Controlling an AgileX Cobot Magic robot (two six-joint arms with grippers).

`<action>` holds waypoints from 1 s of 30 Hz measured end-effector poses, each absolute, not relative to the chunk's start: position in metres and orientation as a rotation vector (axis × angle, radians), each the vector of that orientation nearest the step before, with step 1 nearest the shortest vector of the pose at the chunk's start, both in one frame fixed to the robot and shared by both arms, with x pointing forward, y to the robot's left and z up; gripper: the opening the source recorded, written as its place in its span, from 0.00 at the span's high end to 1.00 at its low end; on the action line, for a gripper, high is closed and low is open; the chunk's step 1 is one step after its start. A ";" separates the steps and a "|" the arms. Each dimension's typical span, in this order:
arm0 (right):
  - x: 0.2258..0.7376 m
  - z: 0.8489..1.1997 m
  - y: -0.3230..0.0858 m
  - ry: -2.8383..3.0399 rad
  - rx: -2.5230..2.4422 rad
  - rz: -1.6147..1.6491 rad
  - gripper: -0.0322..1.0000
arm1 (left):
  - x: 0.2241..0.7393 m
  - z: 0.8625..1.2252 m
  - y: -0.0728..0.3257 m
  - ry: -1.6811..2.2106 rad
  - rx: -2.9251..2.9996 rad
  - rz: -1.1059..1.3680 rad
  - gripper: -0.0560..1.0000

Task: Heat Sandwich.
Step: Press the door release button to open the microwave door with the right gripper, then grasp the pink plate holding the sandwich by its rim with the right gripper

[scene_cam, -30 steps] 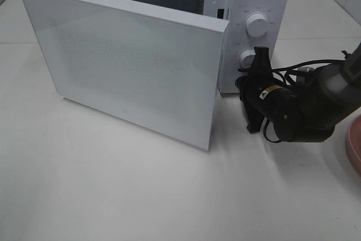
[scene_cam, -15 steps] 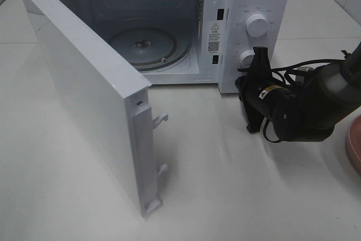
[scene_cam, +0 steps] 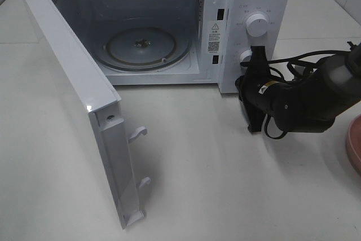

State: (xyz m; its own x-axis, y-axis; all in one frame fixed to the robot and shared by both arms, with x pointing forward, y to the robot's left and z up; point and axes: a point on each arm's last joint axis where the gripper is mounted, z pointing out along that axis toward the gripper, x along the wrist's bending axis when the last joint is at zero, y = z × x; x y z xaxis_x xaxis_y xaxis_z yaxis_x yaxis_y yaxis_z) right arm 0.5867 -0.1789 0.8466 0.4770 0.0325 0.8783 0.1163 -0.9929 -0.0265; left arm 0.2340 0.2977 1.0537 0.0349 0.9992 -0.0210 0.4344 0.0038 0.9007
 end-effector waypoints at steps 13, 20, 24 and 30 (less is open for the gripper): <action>0.583 0.853 -0.184 -0.156 -2.632 -1.559 0.95 | 0.234 1.054 0.298 1.506 1.539 0.923 0.03; 0.570 0.860 -0.190 -0.186 -2.631 -1.564 0.95 | 0.234 1.054 0.298 1.506 1.539 0.923 0.03; 0.560 0.861 -0.194 -0.190 -2.647 -1.550 0.95 | 0.234 1.054 0.298 1.506 1.539 0.923 0.03; 0.544 0.866 -0.200 -0.230 -2.680 -1.514 0.95 | 0.234 1.054 0.298 1.506 1.539 0.923 0.03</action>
